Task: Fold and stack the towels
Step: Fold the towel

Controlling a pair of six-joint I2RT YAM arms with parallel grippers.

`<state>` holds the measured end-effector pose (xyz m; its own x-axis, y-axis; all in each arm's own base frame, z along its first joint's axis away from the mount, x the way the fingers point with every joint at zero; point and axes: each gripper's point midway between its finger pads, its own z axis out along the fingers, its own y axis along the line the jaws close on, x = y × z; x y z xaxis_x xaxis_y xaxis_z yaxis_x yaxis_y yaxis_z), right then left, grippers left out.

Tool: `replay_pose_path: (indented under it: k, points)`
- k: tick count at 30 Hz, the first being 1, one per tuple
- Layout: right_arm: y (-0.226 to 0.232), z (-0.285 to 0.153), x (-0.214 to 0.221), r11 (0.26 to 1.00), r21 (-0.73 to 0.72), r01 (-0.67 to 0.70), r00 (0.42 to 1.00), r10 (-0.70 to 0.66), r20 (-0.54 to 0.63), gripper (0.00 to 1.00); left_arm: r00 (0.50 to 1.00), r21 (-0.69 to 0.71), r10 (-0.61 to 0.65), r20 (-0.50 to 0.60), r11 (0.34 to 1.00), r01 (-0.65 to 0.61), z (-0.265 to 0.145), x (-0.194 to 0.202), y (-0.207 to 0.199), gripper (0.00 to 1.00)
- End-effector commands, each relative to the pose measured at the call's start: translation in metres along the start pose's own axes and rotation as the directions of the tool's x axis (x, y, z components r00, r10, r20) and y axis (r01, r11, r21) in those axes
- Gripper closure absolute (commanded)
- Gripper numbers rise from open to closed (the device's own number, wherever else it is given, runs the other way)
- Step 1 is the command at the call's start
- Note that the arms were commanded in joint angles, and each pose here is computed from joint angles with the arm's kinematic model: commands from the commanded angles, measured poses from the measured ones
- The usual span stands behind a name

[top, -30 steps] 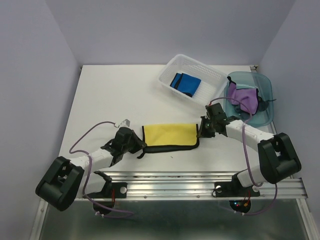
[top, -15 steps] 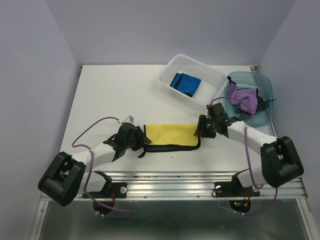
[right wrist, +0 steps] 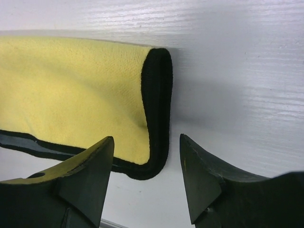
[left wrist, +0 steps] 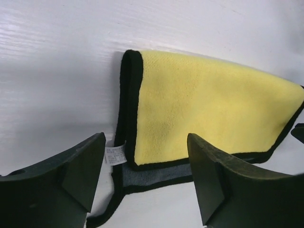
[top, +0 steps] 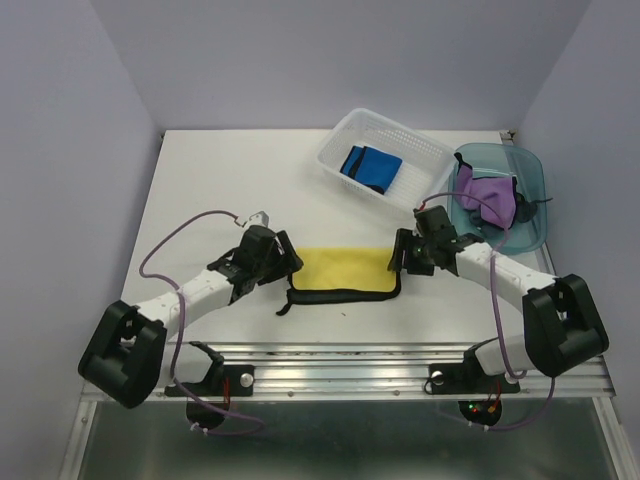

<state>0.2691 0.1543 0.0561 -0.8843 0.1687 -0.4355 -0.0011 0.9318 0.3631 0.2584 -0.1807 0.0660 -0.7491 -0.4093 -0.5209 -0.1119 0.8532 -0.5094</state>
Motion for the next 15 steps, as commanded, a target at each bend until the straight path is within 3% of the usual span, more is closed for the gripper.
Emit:
replay_pose_path:
  k: [1, 8, 9, 15]
  points:
    - [-0.003, 0.011, -0.006, 1.0, 0.004, 0.011, 1.0, -0.011, 0.016, 0.39, 0.998, -0.012, 0.068, 0.011, 0.998, -0.068, 0.019, -0.013, -0.009, 0.23]
    - [-0.01, 0.021, 0.011, 1.0, 0.008, -0.002, 1.0, 0.002, -0.026, 0.43, 0.994, -0.076, 0.084, -0.07, 0.993, -0.089, 0.037, 0.006, 0.009, 0.53]
    - [-0.012, 0.022, 0.014, 1.0, 0.01, -0.006, 0.999, 0.006, -0.033, 0.45, 0.994, -0.078, 0.079, -0.076, 0.993, -0.085, 0.037, 0.009, 0.011, 0.61]
    - [-0.017, 0.029, 0.026, 1.0, 0.017, -0.025, 0.998, 0.026, -0.063, 0.52, 0.993, -0.09, 0.055, -0.107, 0.994, -0.065, 0.036, 0.027, 0.026, 0.81]
